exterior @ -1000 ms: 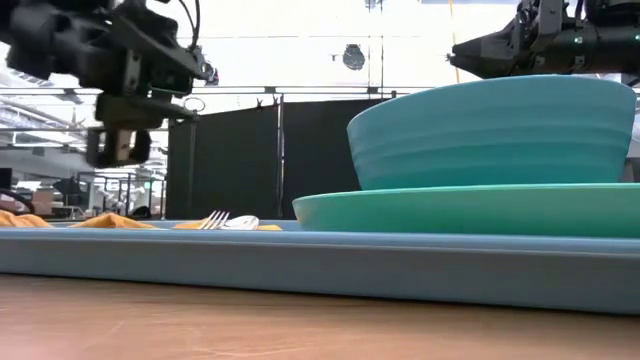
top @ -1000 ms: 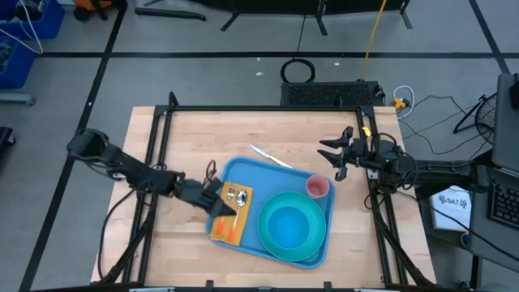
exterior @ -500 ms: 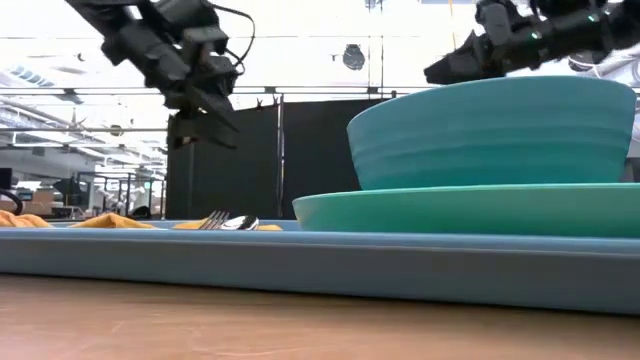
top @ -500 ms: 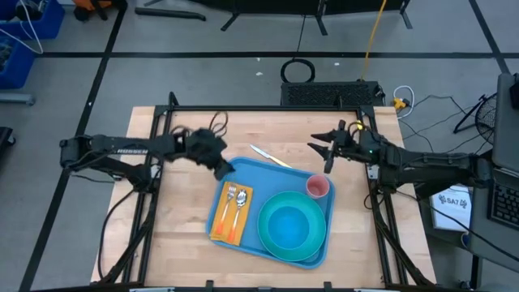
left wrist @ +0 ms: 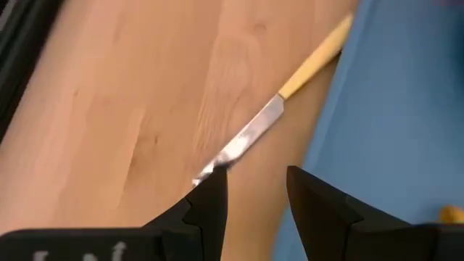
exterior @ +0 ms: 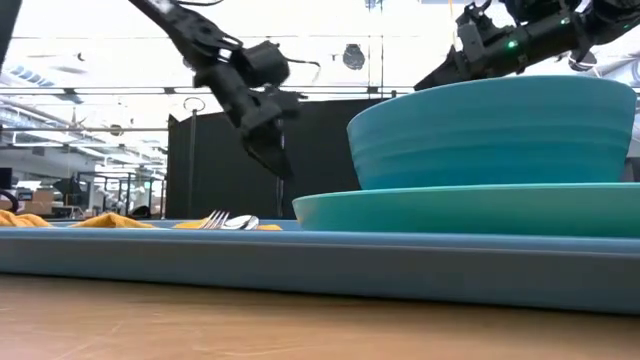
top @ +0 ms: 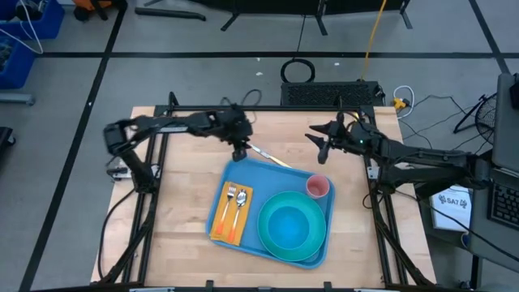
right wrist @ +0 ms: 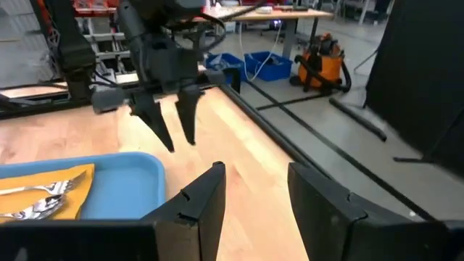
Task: Set up tray
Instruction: Put the yellow knife on top of the yellow table napkin
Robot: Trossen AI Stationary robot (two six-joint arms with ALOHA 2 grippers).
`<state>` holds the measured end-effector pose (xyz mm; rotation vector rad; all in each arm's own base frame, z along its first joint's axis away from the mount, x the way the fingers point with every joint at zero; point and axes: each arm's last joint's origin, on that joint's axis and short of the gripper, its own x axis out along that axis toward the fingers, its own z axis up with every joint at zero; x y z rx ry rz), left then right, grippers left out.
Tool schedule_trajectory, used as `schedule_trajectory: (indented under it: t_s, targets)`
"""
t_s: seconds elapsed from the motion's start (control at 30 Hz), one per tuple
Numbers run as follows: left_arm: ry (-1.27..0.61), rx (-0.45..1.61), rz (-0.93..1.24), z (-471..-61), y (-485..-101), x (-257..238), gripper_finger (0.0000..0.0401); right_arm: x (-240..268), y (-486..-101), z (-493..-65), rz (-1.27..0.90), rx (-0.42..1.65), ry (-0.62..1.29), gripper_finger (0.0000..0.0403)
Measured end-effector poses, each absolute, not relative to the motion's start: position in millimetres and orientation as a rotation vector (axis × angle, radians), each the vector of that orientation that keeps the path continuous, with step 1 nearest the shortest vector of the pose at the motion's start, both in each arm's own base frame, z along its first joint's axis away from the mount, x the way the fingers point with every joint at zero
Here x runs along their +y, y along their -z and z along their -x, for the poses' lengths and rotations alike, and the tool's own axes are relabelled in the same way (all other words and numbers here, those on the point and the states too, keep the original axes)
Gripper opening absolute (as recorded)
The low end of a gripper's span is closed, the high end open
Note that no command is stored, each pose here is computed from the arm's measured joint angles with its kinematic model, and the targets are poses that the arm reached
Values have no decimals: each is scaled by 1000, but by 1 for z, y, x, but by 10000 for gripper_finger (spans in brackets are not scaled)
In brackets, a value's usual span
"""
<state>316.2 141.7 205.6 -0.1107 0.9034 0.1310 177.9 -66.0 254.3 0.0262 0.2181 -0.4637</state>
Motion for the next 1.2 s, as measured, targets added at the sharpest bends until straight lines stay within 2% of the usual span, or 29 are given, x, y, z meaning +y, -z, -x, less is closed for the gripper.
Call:
schedule_trajectory:
  t_s: [0.23,0.47,0.7,0.93,1.2]
  targets:
    - [22,999,-94,-357,-187,147,145,-67,-252,-179,-28,231,466,141]
    - [23,1078,-240,-372,-166,153,145,-67,-251,-179,-18,250,463,141]
    - [31,1035,-348,-386,-168,146,145,-67,-251,-179,-8,251,461,141]
    - [159,1024,-404,-395,-171,117,145,-67,-251,-179,-8,249,458,141]
    - [92,1027,-358,-394,-171,124,145,-67,-252,-179,-15,232,453,141]
